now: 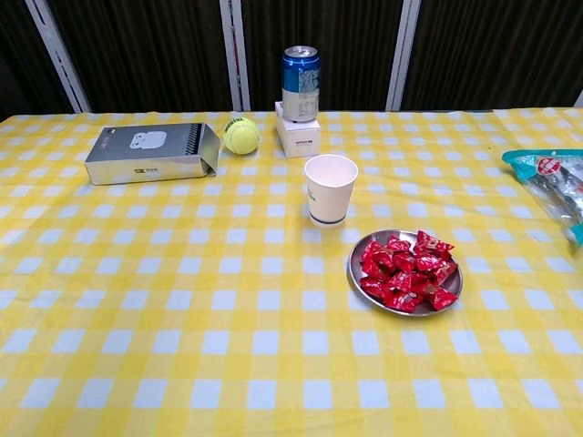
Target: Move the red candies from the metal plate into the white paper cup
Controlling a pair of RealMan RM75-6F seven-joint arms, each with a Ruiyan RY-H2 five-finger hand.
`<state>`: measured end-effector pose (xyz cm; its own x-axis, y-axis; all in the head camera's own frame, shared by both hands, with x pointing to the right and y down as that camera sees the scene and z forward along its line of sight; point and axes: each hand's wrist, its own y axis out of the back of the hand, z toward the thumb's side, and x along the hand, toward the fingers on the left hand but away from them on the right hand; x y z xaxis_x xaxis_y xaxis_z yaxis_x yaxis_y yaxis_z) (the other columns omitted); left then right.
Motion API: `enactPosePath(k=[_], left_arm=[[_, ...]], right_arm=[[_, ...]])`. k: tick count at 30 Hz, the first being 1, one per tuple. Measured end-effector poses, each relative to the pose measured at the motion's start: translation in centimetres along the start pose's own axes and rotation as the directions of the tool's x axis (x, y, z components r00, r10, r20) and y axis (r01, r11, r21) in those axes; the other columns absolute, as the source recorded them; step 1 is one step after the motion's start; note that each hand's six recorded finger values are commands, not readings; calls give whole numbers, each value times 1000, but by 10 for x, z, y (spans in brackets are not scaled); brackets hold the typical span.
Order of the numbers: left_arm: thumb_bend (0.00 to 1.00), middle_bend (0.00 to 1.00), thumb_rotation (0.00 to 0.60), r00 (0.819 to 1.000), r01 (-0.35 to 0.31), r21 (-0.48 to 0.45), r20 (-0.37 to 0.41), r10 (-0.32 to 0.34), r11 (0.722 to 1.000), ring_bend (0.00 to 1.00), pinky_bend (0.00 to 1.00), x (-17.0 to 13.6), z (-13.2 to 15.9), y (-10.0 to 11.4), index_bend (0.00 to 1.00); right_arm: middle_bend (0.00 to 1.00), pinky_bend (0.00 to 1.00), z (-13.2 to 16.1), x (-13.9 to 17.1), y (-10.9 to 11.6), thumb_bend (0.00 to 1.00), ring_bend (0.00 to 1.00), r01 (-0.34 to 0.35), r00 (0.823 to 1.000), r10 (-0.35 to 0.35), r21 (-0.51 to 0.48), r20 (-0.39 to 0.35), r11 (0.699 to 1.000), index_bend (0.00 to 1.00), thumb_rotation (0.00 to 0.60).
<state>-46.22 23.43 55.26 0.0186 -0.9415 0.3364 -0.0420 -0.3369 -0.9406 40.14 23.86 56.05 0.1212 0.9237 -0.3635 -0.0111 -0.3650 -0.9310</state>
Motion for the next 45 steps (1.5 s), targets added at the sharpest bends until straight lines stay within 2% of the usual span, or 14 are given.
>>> enactPosePath(k=[12, 18, 19, 21, 23, 25, 26, 28, 31, 35, 39, 45], left_arm=[[7, 0, 600, 1000, 10, -5, 5, -10, 1000, 0, 0, 2, 2, -1, 0], [7, 0, 600, 1000, 14, -7, 8, -14, 1000, 0, 0, 2, 2, -1, 0], [7, 0, 600, 1000, 16, -5, 9, -16, 1000, 0, 0, 2, 2, -1, 0], [7, 0, 600, 1000, 17, -7, 8, -17, 1000, 0, 0, 2, 2, -1, 0], [7, 0, 600, 1000, 17, -11, 5, -17, 1000, 0, 0, 2, 1, -1, 0], [7, 0, 600, 1000, 21, -14, 5, -21, 1000, 0, 0, 2, 2, -1, 0], [7, 0, 600, 1000, 24, -15, 6, -24, 1000, 0, 0, 2, 2, -1, 0], [7, 0, 600, 1000, 29, -16, 9, -29, 999, 0, 0, 3, 3, -2, 0], [8, 0, 600, 999, 35, -20, 9, -35, 999, 0, 0, 3, 3, -2, 0], [8, 0, 600, 999, 48, -27, 1, -48, 998, 0, 0, 3, 2, -3, 0], [8, 0, 600, 998, 67, -33, -9, -67, 997, 0, 0, 3, 0, -4, 0], [8, 0, 600, 996, 89, -41, -20, -90, 995, 0, 0, 4, -3, -5, 0]], right_arm=[[0, 83, -2, 1, 1, 361, 0, -4, 1000, 4, -4, 3, 1000, 0, 600], [0, 168, 3, 2, 0, 361, 0, -6, 1000, 6, 4, -18, 1000, 0, 600], [1, 230, 4, 2, 1, 361, 18, -5, 1000, 5, 3, -20, 1000, 0, 600], [39, 390, 5, 2, 2, 361, 110, -2, 1000, 2, -4, -21, 1000, 0, 600], [234, 664, 7, 1, 3, 361, 360, 5, 1000, -5, -13, -23, 1000, 0, 600], [425, 832, 11, -2, 6, 360, 574, 20, 999, -20, -22, -35, 1000, 0, 600], [499, 895, 13, -4, 8, 360, 667, 26, 999, -27, -28, -44, 999, 0, 600], [582, 956, 19, -8, 8, 360, 759, 29, 998, -32, -44, -60, 999, 0, 600], [645, 997, 26, -13, 3, 360, 815, -8, 997, 4, -59, -71, 998, 0, 600], [669, 1000, 43, -25, -8, 360, 835, -97, 992, 90, -79, -92, 992, 0, 600], [688, 1000, 70, -44, -22, 360, 854, -194, 976, 184, -76, -119, 978, 0, 600], [692, 1000, 114, -68, -44, 360, 857, -288, 947, 280, -33, -160, 957, 0, 600]])
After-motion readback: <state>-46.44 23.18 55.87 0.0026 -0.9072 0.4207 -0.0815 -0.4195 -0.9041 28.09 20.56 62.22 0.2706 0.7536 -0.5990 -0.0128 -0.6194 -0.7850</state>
